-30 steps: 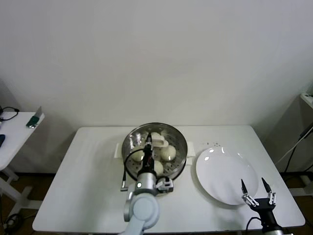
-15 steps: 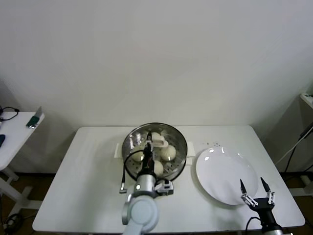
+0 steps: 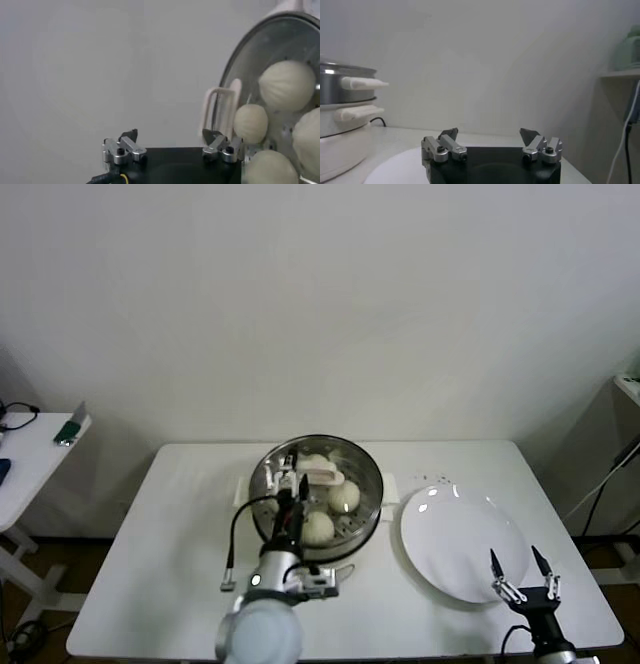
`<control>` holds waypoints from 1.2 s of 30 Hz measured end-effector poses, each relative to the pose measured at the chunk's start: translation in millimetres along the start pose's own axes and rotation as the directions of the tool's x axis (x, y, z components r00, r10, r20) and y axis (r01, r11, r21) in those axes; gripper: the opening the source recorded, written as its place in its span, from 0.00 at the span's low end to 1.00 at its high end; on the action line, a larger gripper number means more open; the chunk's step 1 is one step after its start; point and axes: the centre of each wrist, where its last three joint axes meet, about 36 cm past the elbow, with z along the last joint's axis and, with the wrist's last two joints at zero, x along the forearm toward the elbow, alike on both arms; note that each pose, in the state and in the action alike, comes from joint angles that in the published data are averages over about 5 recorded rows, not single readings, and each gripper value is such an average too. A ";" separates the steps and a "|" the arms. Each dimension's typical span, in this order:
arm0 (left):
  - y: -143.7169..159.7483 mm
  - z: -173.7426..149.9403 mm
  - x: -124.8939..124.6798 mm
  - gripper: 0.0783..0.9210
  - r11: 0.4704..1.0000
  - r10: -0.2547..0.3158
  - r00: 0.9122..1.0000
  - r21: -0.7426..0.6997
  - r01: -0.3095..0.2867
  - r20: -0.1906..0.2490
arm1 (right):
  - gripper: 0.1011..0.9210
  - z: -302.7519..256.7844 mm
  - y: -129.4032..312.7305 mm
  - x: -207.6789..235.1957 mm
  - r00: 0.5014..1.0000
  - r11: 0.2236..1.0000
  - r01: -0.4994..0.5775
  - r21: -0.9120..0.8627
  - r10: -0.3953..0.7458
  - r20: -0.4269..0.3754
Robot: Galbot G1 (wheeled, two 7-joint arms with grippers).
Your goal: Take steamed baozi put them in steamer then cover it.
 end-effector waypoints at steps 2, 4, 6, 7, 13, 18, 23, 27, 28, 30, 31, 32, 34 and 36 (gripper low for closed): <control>3.0 9.2 6.2 0.88 0.999 -0.003 1.000 0.047 0.002 0.022 | 0.88 -2.5 1.4 -0.1 1.000 1.000 -0.009 -0.011 0.009 -0.004; 4.7 19.5 12.2 0.88 0.995 -0.005 0.999 0.104 0.001 0.041 | 0.88 -5.2 2.9 -1.1 1.000 1.000 -0.017 -0.021 0.017 -0.003; 5.8 31.1 17.6 0.88 0.985 -0.009 0.999 0.172 0.000 0.053 | 0.88 -7.4 4.3 -2.5 1.000 0.999 -0.024 -0.031 0.024 0.000; 6.3 37.4 19.8 0.88 0.978 -0.012 0.998 0.209 0.000 0.055 | 0.88 -8.1 4.8 -3.1 1.000 0.999 -0.026 -0.034 0.026 0.001; 9.3 87.1 29.9 0.88 0.892 -0.010 1.000 0.451 0.004 0.012 | 0.88 -10.3 8.5 -5.4 0.999 0.998 -0.039 -0.043 0.039 0.008; -0.2 143.1 40.4 0.88 0.788 0.019 0.999 0.616 0.010 -0.041 | 0.88 -10.1 10.6 -7.2 0.999 0.998 -0.045 -0.046 0.045 0.009; -24.7 193.3 55.5 0.88 0.654 0.073 0.995 0.756 0.003 -0.067 | 0.88 -7.7 12.2 -9.3 0.999 0.998 -0.049 -0.051 0.049 0.001; -50.3 222.5 70.1 0.88 0.540 0.108 0.991 0.842 0.007 -0.077 | 0.88 -5.5 14.2 -9.8 0.999 0.997 -0.051 -0.057 0.051 -0.007; -56.5 228.0 74.1 0.88 0.515 0.114 0.990 0.857 0.010 -0.080 | 0.88 -5.0 14.5 -9.8 0.999 0.997 -0.051 -0.059 0.051 -0.009; -67.0 236.4 81.2 0.88 0.473 0.121 0.989 0.881 0.017 -0.084 | 0.88 -4.2 15.0 -9.8 0.999 0.997 -0.051 -0.061 0.050 -0.012; -71.5 239.9 84.2 0.88 0.456 0.123 0.989 0.890 0.022 -0.087 | 0.88 -3.7 15.2 -9.8 0.999 0.997 -0.050 -0.062 0.050 -0.014; -75.7 242.7 86.8 0.88 0.441 0.124 0.988 0.897 0.026 -0.090 | 0.88 -3.3 15.4 -9.9 0.999 0.997 -0.050 -0.063 0.049 -0.016; -83.1 247.2 91.4 0.88 0.413 0.127 0.987 0.910 0.035 -0.095 | 0.88 -2.5 15.7 -10.2 0.999 0.997 -0.049 -0.065 0.048 -0.019; -89.4 250.3 95.7 0.88 0.389 0.128 0.987 0.920 0.042 -0.099 | 0.88 -2.2 15.8 -10.6 0.999 0.997 -0.049 -0.067 0.047 -0.021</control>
